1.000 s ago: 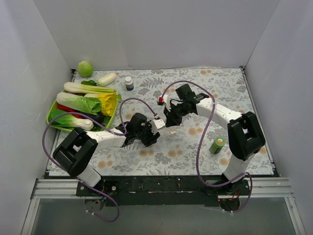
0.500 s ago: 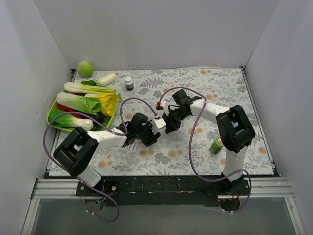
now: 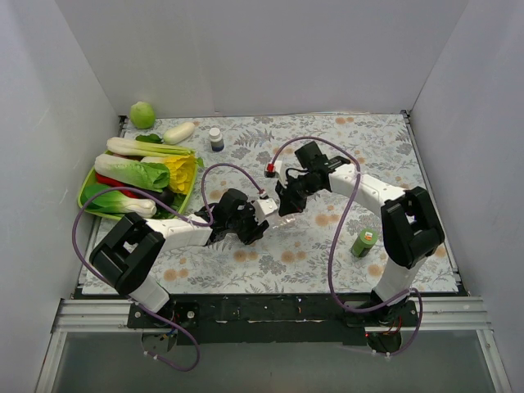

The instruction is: Sort the pills into containers

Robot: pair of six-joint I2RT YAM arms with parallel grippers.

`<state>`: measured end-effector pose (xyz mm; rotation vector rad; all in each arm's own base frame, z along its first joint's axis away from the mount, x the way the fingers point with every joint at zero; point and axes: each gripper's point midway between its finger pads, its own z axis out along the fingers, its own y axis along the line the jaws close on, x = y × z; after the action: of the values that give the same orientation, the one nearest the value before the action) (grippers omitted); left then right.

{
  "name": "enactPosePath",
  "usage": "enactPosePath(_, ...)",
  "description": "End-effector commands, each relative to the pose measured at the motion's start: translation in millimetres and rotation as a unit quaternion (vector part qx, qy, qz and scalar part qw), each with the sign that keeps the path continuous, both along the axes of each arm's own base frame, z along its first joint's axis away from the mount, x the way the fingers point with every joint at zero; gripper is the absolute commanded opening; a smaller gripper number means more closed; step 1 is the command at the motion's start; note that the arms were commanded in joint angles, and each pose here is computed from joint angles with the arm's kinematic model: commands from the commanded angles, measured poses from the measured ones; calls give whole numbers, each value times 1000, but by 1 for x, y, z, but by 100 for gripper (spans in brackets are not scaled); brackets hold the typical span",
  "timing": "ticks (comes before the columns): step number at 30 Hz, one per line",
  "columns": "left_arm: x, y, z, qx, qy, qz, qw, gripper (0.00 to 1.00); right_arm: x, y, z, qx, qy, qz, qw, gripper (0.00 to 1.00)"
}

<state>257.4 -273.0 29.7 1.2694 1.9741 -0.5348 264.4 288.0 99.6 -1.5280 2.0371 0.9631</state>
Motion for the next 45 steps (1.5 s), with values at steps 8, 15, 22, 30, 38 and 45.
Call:
enactPosePath(8,-6,15,-18,39,28,20,999,3,-3,-31,-100,-129,70,-28,989,1)
enactPosePath(15,-5,15,-16,39,22,22,999,3,-6,-17,-56,-52,53,4,997,1)
enactPosePath(22,-1,13,-10,29,22,36,999,10,2,-10,16,33,-5,12,999,1)
enactPosePath(30,15,3,32,-31,-3,85,996,76,10,-39,38,52,-60,-22,997,18)
enactPosePath(38,15,-3,119,-139,-21,116,983,98,41,-94,129,102,-223,-124,962,71)
enactPosePath(45,3,23,234,-266,27,207,941,98,73,-161,210,144,-255,-367,883,98)
